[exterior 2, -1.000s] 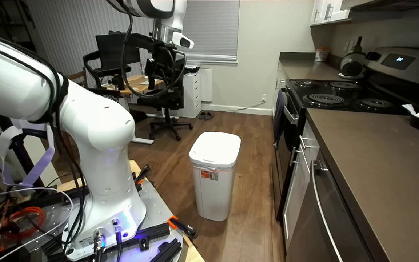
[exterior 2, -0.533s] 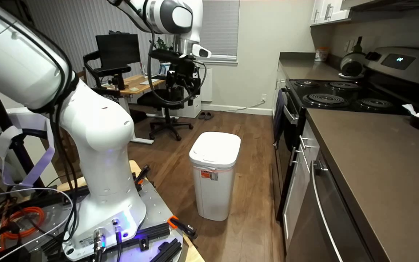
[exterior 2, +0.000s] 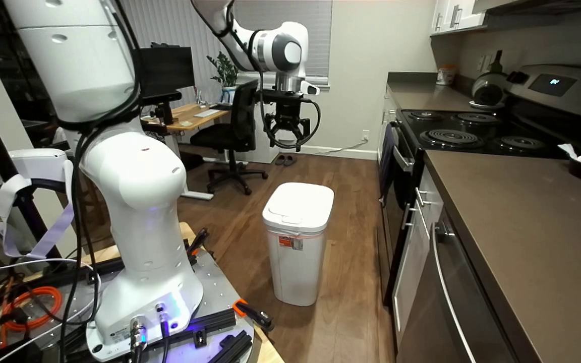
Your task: Open the lid of the bin
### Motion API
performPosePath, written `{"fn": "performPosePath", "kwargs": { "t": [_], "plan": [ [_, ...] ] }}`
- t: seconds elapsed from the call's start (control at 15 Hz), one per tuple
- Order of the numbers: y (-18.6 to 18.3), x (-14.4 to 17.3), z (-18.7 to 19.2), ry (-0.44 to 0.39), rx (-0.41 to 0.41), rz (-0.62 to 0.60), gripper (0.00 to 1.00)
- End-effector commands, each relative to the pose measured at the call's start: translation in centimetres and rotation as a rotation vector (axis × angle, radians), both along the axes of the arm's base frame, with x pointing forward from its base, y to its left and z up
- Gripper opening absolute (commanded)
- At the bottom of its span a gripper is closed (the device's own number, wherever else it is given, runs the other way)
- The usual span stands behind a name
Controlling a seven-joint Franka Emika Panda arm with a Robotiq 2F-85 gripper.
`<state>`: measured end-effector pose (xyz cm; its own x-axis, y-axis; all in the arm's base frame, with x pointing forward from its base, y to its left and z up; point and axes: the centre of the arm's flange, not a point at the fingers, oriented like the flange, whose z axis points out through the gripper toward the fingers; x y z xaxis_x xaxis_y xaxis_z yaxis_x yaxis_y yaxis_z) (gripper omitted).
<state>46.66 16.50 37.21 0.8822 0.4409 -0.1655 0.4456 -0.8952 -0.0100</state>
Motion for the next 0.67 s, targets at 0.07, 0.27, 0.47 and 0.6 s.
{"fn": "performPosePath", "kwargs": {
  "t": [0.07, 0.27, 0.47, 0.6],
  "plan": [
    [3.9, 9.7, -5.0, -0.021, -0.017, 0.097, 1.0],
    [5.4, 12.6, -8.7, -0.059, 0.023, 0.116, 1.0],
    [6.5, 14.4, -12.2, -0.117, 0.071, 0.113, 1.0],
    [7.1, 15.2, -14.1, -0.148, 0.105, 0.121, 1.0]
  ]
}}
